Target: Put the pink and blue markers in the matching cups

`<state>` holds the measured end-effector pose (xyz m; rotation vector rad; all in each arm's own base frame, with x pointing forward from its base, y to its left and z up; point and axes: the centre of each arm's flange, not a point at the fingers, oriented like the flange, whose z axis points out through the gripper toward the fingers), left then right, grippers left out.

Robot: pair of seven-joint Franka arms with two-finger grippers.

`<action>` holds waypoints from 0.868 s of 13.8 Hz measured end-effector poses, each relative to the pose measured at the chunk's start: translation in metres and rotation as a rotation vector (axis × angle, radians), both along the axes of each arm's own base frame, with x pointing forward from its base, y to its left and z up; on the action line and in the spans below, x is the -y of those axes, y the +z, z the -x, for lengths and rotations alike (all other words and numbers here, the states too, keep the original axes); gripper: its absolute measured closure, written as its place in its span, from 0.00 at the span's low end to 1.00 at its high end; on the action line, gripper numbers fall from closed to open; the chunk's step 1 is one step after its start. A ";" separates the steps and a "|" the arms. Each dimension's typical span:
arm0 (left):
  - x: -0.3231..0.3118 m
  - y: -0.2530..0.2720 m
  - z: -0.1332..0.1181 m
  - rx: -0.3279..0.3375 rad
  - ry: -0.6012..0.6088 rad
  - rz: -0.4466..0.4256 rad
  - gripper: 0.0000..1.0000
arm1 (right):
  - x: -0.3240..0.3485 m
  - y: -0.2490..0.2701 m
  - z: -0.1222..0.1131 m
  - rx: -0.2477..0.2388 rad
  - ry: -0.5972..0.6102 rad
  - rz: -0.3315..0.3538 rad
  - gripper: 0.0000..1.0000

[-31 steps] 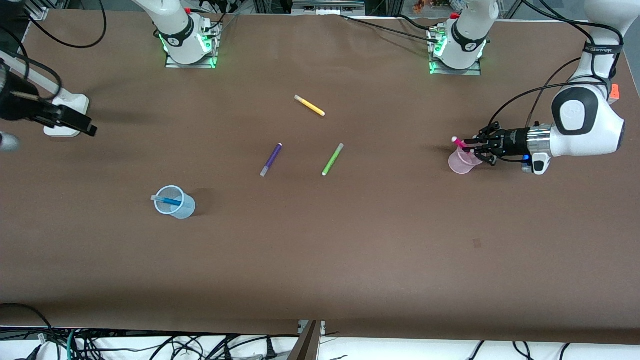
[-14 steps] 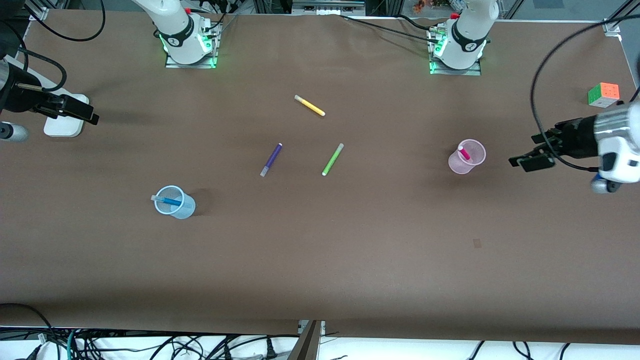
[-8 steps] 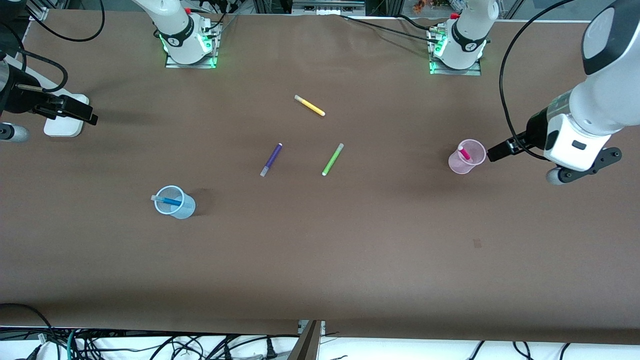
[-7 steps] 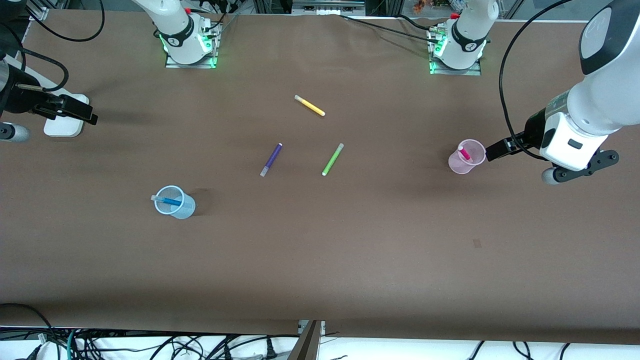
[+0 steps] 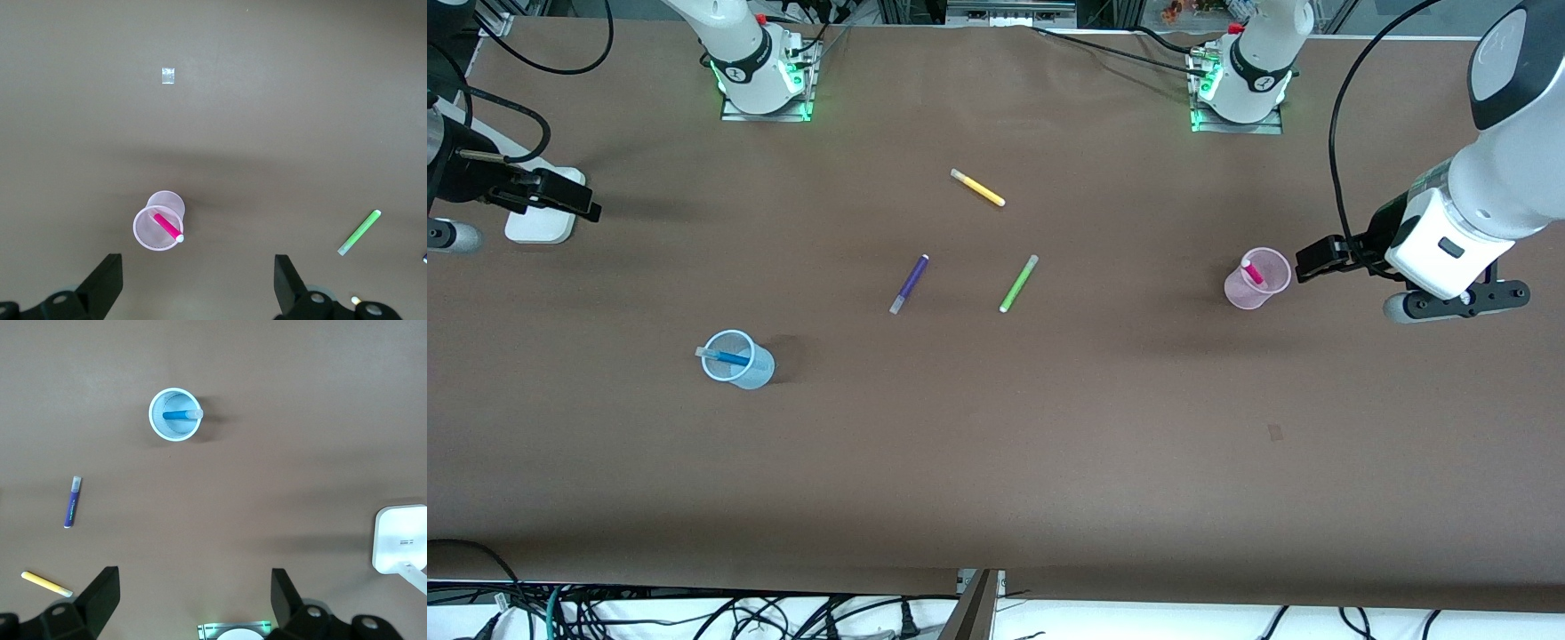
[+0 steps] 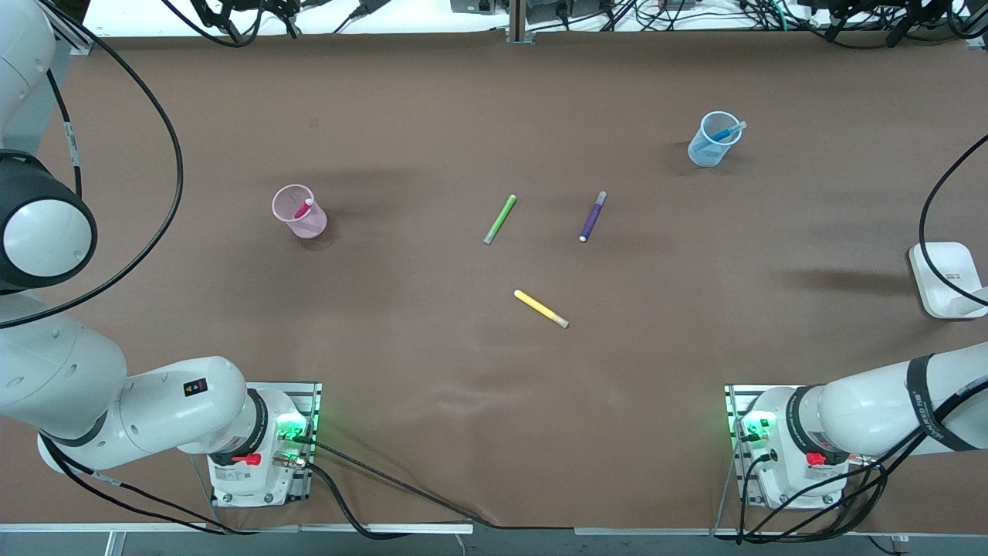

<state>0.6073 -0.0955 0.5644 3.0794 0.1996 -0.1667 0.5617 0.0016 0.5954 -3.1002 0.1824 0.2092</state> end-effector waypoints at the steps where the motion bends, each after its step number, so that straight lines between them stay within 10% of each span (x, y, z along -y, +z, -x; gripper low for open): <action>1: 0.005 0.000 -0.001 0.003 -0.008 -0.008 0.00 | 0.000 0.000 0.000 0.000 0.000 0.000 0.00; 12: 0.003 0.010 0.018 0.135 -0.201 -0.088 0.00 | 0.003 0.002 0.000 0.003 -0.001 0.000 0.00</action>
